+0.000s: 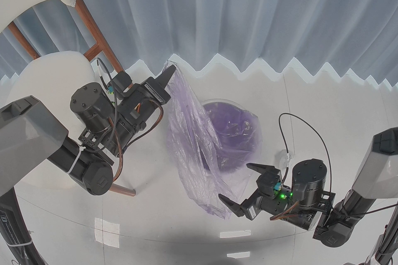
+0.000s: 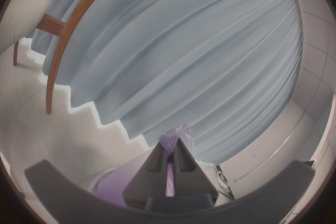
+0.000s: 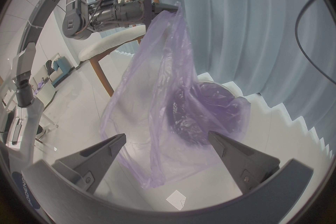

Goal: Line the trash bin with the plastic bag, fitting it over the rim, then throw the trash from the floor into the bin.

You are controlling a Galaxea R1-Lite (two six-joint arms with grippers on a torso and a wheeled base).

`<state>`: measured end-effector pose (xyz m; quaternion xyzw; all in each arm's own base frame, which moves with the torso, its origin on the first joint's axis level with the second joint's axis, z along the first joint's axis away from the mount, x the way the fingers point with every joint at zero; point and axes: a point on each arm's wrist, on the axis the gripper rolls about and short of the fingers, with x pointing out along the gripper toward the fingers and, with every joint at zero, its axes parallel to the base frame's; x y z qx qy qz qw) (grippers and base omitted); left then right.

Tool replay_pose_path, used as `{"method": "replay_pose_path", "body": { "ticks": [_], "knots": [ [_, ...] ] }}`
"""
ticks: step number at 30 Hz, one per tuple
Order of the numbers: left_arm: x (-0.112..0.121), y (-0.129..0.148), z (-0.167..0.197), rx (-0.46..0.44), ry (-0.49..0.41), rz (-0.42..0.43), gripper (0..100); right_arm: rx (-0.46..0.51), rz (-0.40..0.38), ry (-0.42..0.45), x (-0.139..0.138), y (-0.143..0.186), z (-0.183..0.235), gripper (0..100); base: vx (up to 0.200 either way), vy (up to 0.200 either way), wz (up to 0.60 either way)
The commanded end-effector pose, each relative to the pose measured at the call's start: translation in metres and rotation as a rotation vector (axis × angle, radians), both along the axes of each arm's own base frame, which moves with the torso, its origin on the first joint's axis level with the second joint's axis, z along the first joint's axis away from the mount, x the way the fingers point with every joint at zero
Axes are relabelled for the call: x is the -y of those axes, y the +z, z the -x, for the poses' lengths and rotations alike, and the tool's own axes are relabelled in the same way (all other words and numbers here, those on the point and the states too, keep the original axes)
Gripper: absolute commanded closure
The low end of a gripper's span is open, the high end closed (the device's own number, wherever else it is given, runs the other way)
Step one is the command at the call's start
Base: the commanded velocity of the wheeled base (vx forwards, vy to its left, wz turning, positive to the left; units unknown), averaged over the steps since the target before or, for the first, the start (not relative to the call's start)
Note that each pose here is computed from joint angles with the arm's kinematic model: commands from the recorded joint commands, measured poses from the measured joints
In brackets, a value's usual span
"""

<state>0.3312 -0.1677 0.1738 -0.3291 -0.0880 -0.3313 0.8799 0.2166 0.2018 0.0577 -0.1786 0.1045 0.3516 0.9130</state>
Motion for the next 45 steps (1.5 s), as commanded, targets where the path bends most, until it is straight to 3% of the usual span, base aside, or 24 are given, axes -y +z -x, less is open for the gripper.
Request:
{"method": "replay_pose_path", "body": {
  "ticks": [1,7,12,16,22,23,30,36,45],
  "knots": [
    [0.001,0.000,0.001,-0.001,-0.002,0.000,100,-0.007,0.009,0.019,-0.022,-0.013,-0.002,0,0.000,0.000,0.00],
    [0.001,-0.001,0.001,-0.002,-0.004,-0.001,100,0.018,-0.028,-0.031,-0.040,-0.013,-0.011,0,0.000,0.000,0.00],
    [0.002,-0.001,0.001,-0.001,-0.006,0.000,100,0.034,-0.048,-0.036,-0.044,-0.010,-0.017,0,0.000,0.000,0.00],
    [0.002,-0.001,0.001,-0.003,-0.006,-0.001,100,0.056,-0.111,-0.040,-0.057,-0.002,-0.026,0,0.000,0.000,0.00],
    [0.002,-0.001,0.001,-0.002,-0.006,-0.001,100,0.040,-0.118,-0.028,-0.063,-0.006,-0.023,0,0.000,0.000,0.00],
    [0.002,0.000,0.001,-0.001,-0.006,0.000,100,0.039,-0.121,-0.030,-0.063,-0.006,-0.024,100,0.000,0.000,0.00],
    [0.002,0.000,0.001,0.001,-0.006,0.001,100,0.050,-0.161,-0.054,-0.058,0.005,-0.030,100,0.000,0.000,0.00],
    [-0.001,0.000,-0.001,0.002,0.004,-0.001,100,0.116,-0.241,-0.110,-0.039,0.035,-0.055,100,0.000,0.000,0.00],
    [-0.027,0.005,-0.004,0.009,0.059,-0.011,100,0.216,-0.329,-0.102,-0.014,0.074,-0.081,100,0.000,0.000,0.00]
  ]
}}
